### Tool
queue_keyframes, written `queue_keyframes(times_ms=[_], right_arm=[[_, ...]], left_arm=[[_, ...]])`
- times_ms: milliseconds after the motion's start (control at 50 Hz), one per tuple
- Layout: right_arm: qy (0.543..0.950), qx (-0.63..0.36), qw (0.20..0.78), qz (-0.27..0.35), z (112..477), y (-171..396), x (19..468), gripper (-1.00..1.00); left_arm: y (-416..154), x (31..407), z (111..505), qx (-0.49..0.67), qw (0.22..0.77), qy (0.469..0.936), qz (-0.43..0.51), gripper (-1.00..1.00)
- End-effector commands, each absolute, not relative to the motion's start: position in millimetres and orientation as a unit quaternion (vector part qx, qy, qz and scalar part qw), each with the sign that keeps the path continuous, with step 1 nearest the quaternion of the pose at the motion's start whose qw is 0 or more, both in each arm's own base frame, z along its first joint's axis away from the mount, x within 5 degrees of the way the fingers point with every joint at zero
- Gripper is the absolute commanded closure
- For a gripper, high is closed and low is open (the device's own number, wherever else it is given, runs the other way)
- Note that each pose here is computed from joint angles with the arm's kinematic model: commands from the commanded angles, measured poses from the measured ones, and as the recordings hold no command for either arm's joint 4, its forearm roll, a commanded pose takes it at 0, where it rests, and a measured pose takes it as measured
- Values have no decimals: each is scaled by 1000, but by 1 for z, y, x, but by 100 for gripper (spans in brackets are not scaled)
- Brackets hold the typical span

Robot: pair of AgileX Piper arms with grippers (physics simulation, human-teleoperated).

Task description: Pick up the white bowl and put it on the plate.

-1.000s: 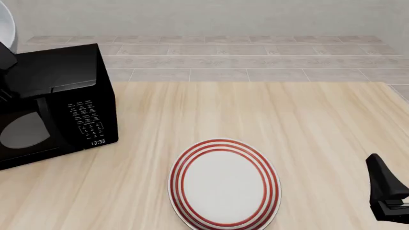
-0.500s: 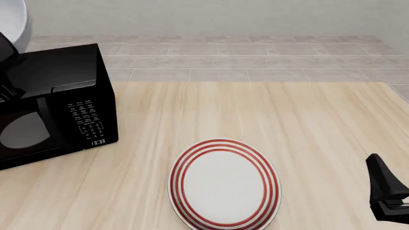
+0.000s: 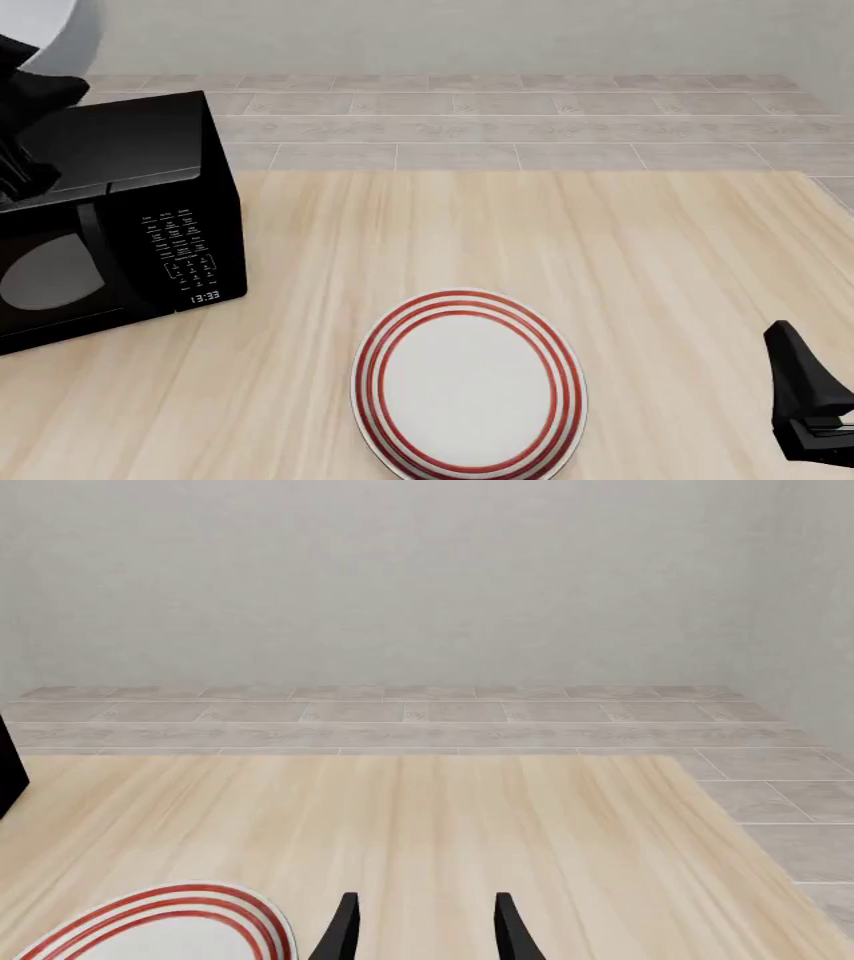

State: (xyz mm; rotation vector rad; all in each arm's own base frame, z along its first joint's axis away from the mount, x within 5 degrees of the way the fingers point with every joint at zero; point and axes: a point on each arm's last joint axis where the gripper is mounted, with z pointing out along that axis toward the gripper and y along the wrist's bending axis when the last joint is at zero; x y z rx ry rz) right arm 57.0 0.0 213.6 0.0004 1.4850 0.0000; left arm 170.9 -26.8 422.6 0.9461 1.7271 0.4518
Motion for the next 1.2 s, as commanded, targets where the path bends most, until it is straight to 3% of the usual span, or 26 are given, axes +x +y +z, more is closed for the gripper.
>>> queue_keyframes(times_ms=[20,800,1200], right_arm=[[676,0,737,0,214,0,57,-100],[676,0,737,0,214,0,57,-100],[676,0,737,0,214,0,57,-100]], left_arm=[[-42,160,439,406,557,709,152,100],[-91,141,467,439,589,679,1,100],[-123,150,424,500,558,662,-22,100]])
